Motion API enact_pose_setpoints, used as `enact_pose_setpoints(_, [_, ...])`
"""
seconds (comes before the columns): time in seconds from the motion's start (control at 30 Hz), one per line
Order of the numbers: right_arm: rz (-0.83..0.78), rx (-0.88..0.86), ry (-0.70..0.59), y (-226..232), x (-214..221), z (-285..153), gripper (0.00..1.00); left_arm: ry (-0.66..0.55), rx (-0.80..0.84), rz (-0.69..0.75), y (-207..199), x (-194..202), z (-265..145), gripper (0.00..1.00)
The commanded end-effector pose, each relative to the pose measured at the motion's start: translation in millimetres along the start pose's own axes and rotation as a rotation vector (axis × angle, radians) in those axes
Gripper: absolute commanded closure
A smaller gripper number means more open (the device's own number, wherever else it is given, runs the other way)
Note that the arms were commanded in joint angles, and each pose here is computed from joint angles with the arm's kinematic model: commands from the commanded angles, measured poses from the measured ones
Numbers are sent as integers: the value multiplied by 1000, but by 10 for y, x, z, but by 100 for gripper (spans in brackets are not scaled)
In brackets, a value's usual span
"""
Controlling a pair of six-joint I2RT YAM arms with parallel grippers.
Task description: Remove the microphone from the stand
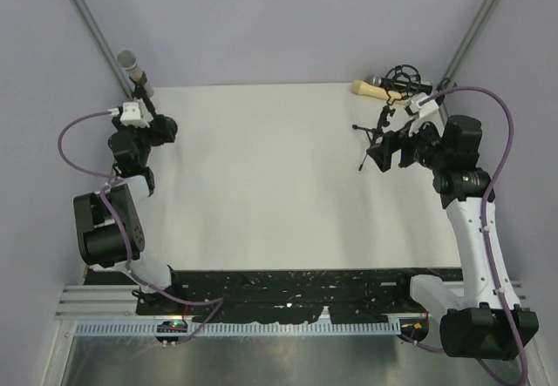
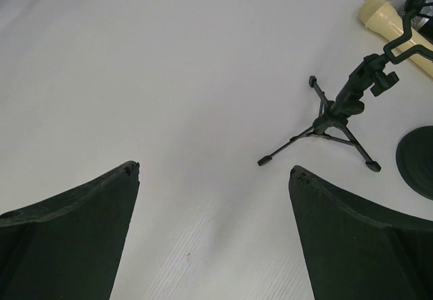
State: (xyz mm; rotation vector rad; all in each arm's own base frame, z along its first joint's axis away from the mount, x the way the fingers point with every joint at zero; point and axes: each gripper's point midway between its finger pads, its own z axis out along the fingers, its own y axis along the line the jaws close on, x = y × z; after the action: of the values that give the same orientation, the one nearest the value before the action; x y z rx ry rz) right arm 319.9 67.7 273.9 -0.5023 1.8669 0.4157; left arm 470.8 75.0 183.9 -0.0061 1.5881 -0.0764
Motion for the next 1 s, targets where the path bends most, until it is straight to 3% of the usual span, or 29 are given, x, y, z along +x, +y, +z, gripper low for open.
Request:
enact_pose_setpoints(0.0, [4,-57,-76,257,-318,-252,5,-182,-75,10,160,-557,192,0])
enact_pose_setpoints(0.33, [25,-63,-137,356,-596,-403,5,-118,-154,-74,314,-321,433,0])
enact_pose_setpoints(0.97, [61,-38,-175,372,-742,-489,5,-320,-172,-25,262,-785,745,1])
